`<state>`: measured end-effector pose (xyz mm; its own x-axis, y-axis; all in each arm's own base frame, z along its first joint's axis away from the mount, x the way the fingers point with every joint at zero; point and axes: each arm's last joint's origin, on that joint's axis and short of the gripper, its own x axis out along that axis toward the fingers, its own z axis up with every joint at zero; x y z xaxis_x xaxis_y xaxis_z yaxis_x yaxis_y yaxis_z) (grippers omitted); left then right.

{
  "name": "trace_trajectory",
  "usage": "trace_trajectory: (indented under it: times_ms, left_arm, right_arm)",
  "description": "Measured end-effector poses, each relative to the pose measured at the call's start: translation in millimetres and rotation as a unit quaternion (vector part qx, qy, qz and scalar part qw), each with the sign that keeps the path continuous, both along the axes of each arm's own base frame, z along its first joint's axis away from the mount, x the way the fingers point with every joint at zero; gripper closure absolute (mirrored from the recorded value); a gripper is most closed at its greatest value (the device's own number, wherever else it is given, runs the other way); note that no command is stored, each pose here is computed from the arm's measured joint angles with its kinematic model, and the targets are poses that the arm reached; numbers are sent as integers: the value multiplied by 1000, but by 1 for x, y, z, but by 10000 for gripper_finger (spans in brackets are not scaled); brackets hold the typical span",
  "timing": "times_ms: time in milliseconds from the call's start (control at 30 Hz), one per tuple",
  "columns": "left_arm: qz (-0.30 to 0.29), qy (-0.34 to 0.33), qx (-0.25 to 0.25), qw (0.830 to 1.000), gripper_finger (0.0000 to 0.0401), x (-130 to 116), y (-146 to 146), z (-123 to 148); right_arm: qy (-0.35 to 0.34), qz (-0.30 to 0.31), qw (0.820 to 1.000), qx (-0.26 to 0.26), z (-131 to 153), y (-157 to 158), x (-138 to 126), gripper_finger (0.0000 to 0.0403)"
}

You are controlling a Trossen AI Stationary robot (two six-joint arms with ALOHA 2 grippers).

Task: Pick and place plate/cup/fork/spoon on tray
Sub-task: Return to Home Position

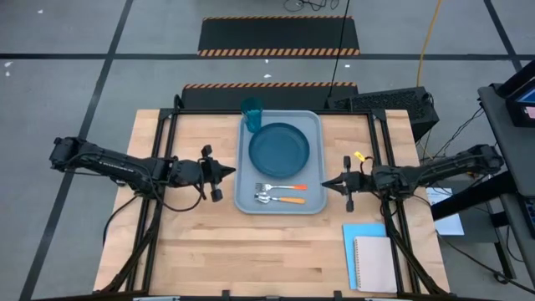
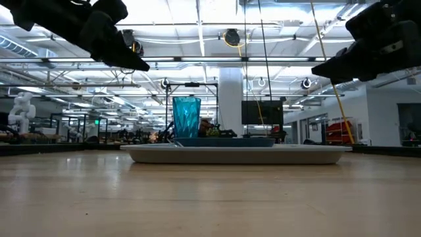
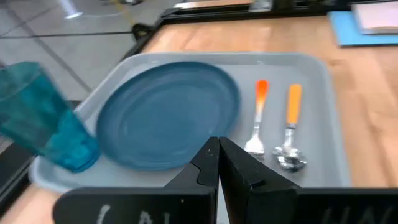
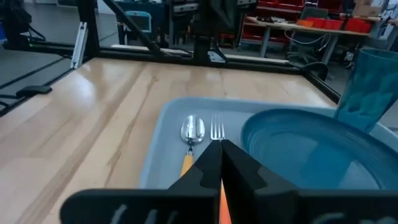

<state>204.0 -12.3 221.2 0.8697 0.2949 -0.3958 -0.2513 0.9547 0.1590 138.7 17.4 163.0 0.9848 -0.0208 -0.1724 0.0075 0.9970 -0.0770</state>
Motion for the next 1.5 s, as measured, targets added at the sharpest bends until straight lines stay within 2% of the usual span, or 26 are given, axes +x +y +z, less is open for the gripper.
trace_trajectory:
  times_ms: [233, 400, 633, 800, 1000, 1300, 1500]
  left_arm:
    - [-57, 1, -10, 998, 391, 1, -3, 0]
    - [-60, 4, -10, 998, 391, 0, -3, -5]
    - [-60, -24, -13, 998, 391, -5, -3, -22]
    - [-59, -31, -15, 998, 391, -6, -3, -24]
    - [-76, -56, -27, 995, 391, -11, -4, -15]
    - [-94, -79, -39, 992, 391, -27, -7, -2]
    - [-112, -89, -34, 989, 391, -31, -12, 2]
  right_arm:
    - [-8, 13, 1000, 3, 0, -1, -9, 403]
    - [-33, 41, 999, 2, 5, 0, -13, 403]
    - [-56, 41, 998, -1, 3, -1, -18, 403]
    - [-75, 38, 996, -10, 6, -2, -21, 403]
    - [-72, 5, 997, -10, 5, -5, -28, 403]
    - [-99, 46, 994, -4, 9, -5, -39, 403]
    - [-107, 50, 993, 0, 9, -5, -43, 403]
